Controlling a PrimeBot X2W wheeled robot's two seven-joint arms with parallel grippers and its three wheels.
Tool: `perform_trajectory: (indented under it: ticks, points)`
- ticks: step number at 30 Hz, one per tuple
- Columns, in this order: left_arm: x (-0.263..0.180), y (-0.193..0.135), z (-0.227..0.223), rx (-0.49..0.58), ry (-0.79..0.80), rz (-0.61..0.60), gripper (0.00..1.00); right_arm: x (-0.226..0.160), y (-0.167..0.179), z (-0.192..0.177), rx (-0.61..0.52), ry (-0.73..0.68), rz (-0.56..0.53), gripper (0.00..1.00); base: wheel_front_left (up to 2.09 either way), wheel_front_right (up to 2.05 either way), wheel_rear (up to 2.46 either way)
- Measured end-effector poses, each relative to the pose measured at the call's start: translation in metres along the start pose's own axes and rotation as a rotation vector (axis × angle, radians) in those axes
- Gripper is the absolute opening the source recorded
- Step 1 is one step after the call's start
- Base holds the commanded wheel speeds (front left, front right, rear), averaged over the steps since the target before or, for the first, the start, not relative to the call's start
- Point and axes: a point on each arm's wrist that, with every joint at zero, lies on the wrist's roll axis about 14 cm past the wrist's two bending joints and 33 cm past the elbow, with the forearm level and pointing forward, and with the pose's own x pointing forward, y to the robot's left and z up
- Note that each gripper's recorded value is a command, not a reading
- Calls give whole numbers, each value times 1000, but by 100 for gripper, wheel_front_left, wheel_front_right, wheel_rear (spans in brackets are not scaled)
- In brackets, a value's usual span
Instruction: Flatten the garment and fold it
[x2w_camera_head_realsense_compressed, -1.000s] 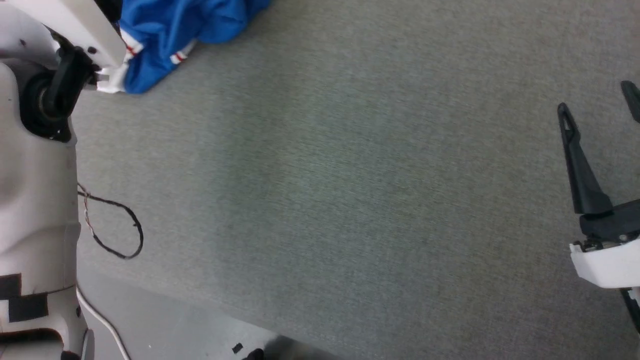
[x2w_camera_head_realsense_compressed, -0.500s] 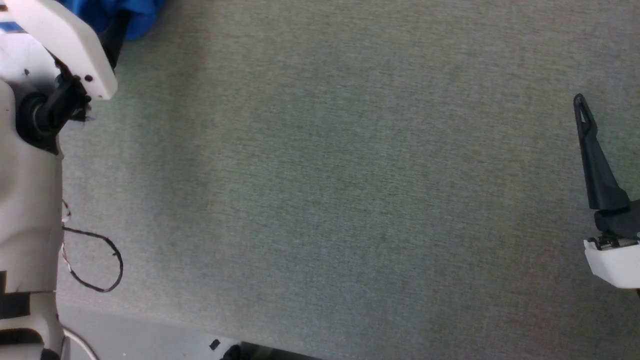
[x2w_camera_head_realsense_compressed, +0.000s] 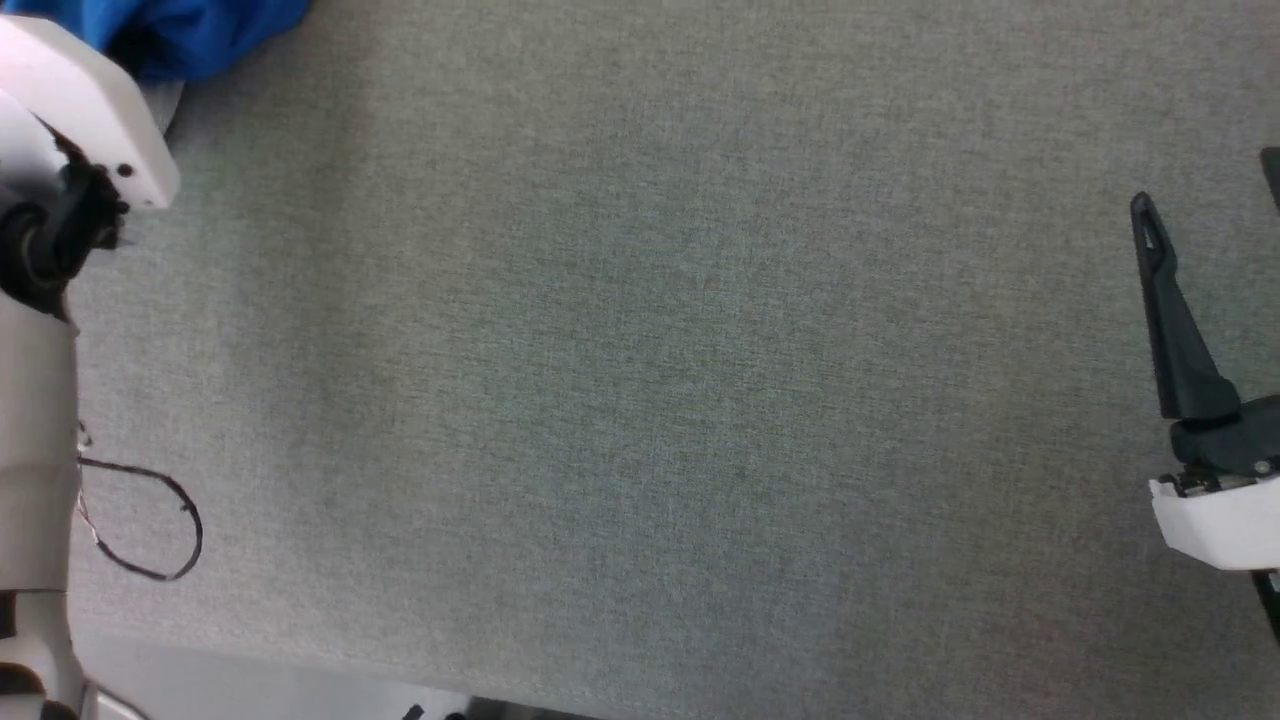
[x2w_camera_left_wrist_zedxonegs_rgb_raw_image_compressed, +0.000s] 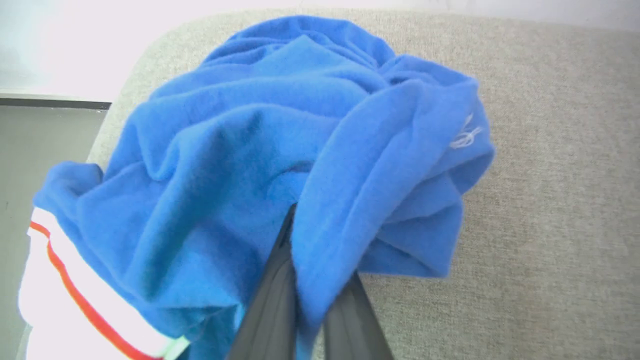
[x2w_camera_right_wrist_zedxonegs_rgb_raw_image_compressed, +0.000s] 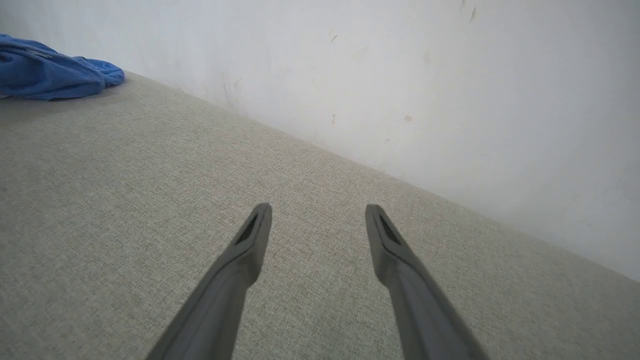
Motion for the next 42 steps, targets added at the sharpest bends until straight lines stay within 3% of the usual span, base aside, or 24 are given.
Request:
perform_trajectory:
  ticks: [6,14,24,33,42]
  points:
    - [-17,13,32,15,-100,20,0,-3,7,12,33,-38,-3,100,0,0,0]
    - [-68,28,120,56,-317,40,0,-11,18,38,91,-116,-22,100,0,0,0]
    - [-177,1,246,81,-655,-30,0,-37,20,77,132,-221,-87,100,0,0,0]
    - [-291,-58,331,48,-931,-201,0,-69,10,102,127,-285,-161,100,0,0,0]
    - [-335,-166,341,38,-962,-504,0,-102,-18,117,103,-331,-267,100,0,0,0]
